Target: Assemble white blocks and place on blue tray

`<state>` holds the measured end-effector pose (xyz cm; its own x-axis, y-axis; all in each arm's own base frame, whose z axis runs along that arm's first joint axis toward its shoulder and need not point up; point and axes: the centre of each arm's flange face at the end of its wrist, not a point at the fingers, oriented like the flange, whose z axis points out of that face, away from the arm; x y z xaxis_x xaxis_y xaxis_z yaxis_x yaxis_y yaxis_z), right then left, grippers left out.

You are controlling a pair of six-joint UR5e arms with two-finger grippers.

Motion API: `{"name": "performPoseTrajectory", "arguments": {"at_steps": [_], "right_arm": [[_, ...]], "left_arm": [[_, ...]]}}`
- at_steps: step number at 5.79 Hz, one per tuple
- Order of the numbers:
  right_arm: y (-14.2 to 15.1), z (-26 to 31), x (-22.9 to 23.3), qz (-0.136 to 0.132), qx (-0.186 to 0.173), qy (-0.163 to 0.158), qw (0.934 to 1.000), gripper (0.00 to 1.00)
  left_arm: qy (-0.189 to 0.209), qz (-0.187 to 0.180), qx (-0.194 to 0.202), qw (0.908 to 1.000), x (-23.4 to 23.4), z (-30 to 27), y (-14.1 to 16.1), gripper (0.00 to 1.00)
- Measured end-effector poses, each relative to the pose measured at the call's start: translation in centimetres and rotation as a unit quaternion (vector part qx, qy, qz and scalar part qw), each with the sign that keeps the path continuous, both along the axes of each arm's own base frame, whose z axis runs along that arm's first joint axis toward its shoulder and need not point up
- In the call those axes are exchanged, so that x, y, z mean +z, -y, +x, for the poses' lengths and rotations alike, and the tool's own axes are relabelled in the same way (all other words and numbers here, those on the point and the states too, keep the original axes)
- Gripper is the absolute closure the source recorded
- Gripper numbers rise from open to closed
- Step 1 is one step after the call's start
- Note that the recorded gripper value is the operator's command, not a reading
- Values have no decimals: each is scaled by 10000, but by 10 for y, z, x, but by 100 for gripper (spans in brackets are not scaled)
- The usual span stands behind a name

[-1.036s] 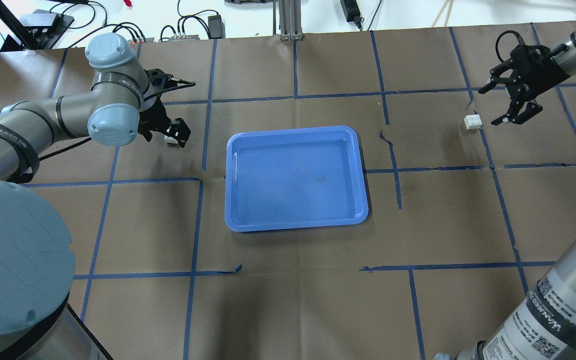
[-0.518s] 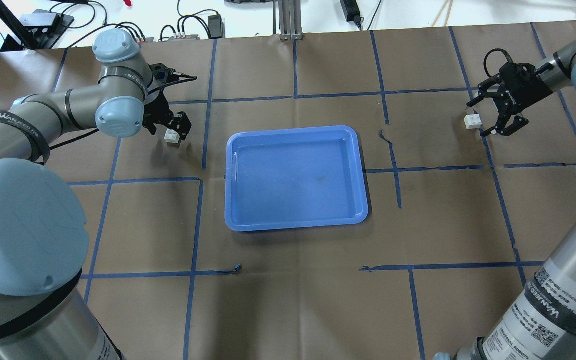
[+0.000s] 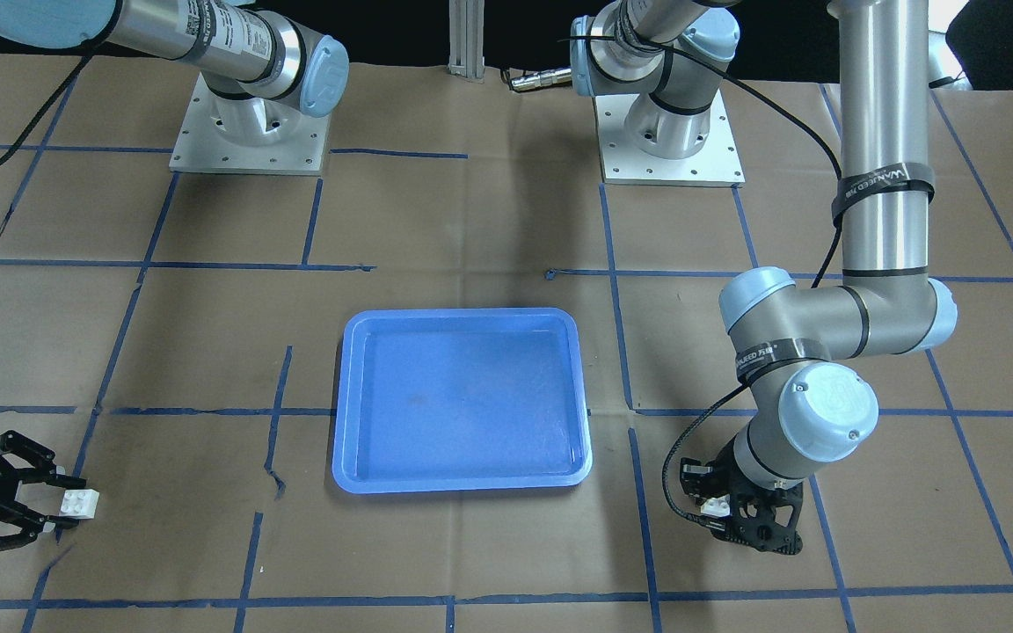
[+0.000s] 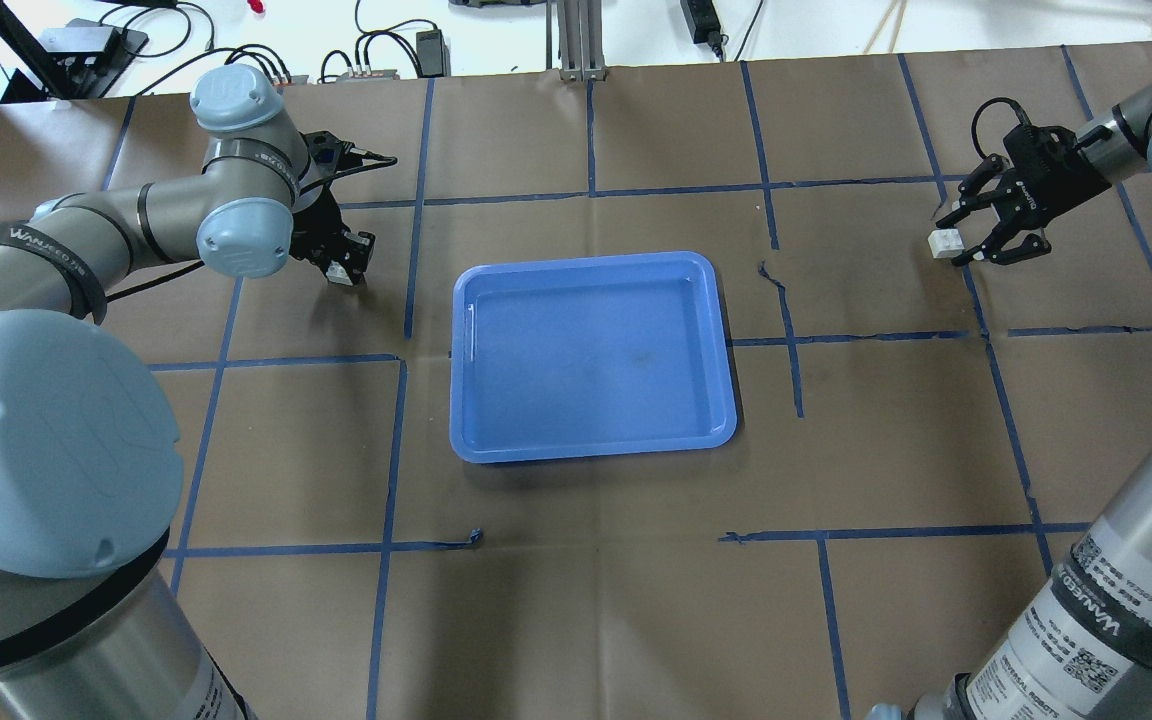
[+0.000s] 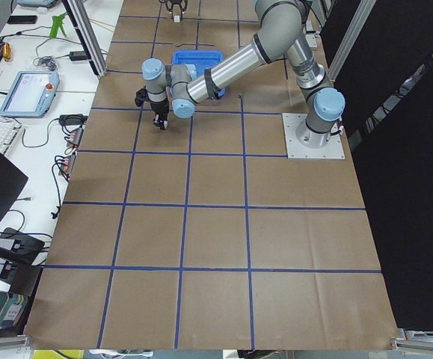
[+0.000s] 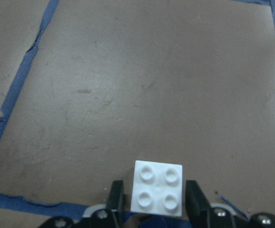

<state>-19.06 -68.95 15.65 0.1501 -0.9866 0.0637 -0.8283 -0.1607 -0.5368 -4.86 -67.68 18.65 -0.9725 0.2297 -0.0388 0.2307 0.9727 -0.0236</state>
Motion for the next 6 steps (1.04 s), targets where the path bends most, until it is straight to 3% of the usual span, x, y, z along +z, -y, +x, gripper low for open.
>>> {"name": "performPoseTrajectory", "arguments": {"at_steps": [2,4,6], "right_arm": [[1,0,6,-36,-1,-20,10000,69],[2,-1,18,-93,-7,-51,9999,69],[-5,4,53,-105,-10,-72,9999,69]], "left_arm": [[-21,-110,223,9997,31,-42,-11,100],[-100,-253,630,9976,50,-146,-36,100],[-197,-272,842,9959,54,-252,-84,100]]}}
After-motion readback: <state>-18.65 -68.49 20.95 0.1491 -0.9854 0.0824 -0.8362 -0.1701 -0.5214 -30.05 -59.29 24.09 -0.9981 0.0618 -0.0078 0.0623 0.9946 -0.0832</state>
